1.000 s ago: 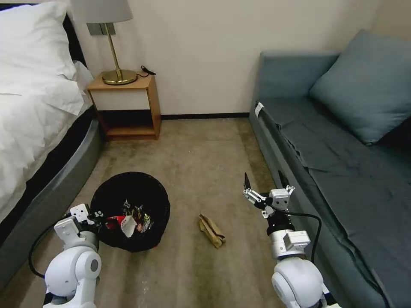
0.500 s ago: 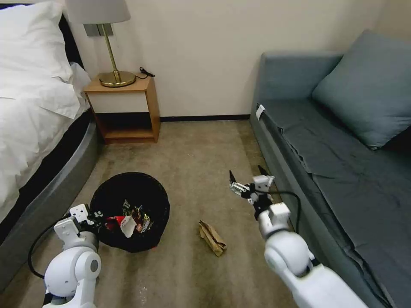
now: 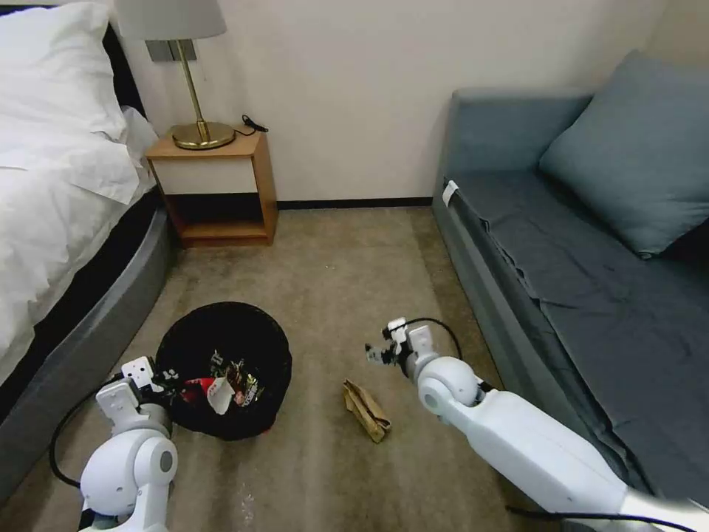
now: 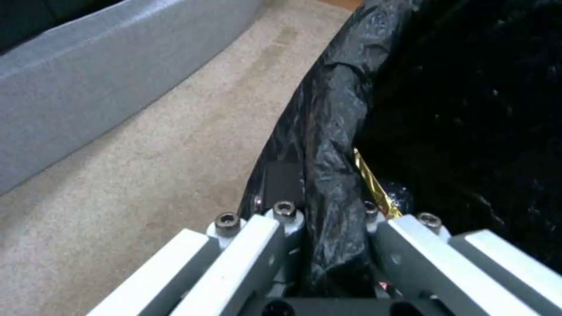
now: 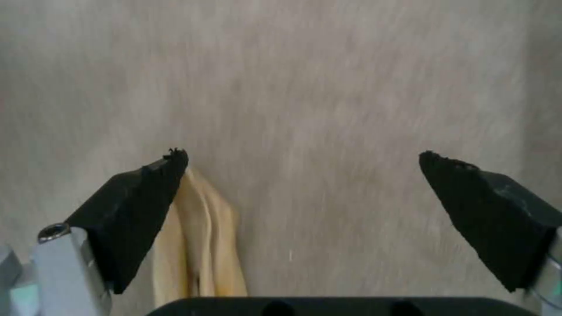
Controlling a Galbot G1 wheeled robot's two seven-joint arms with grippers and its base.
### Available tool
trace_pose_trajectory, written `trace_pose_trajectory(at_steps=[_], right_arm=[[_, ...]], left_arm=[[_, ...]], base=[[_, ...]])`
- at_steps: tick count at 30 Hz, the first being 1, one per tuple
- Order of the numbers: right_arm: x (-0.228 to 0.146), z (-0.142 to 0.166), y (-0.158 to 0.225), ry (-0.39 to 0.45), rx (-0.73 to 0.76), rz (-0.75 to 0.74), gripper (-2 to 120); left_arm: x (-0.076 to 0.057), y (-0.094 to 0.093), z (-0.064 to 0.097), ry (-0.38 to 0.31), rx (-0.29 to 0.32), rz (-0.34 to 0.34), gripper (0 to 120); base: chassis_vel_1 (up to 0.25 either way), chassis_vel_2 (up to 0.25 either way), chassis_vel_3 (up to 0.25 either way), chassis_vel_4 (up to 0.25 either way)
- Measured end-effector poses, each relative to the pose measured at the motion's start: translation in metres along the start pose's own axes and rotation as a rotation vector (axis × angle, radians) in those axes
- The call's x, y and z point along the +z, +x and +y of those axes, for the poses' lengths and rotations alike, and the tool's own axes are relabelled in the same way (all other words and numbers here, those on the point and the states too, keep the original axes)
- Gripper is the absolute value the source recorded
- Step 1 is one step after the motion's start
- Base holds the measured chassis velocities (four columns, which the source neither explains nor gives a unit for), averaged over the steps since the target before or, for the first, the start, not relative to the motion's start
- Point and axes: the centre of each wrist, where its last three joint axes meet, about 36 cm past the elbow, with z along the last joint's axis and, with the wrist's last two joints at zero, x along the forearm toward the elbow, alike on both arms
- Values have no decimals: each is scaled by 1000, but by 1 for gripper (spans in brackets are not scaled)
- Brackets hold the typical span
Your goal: Pick up the trash bin, then pick up the garbage on the floor and place it into the trash bin.
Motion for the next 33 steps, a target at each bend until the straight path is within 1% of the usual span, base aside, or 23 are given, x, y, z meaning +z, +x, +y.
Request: trace_pose_trajectory(at_steps=[1,3,8,20,25,33], right_arm=[[10,3,-12,35,-5,54,100],[24,11,-29,73,-13,116,100],[40,25,-37,113,-41,171,100],[67,55,-48,194,-79,226,100],[80,61,-65,233,-67,232,100],[91,64,-83,260,-54,241,100]], left_arm=[[1,0,1,0,-2,1,2],[1,1,3,-2,-8,2,2],[1,2,7,-5,-20,-1,2],[2,4,11,-7,-26,-3,2],[1,6,11,-7,-24,-6,2],[1,6,11,-7,-25,-5,2]], base=[[0,0,0,0],[0,0,0,0],[0,0,0,0],[0,0,0,0],[0,0,0,0],[0,0,0,0]])
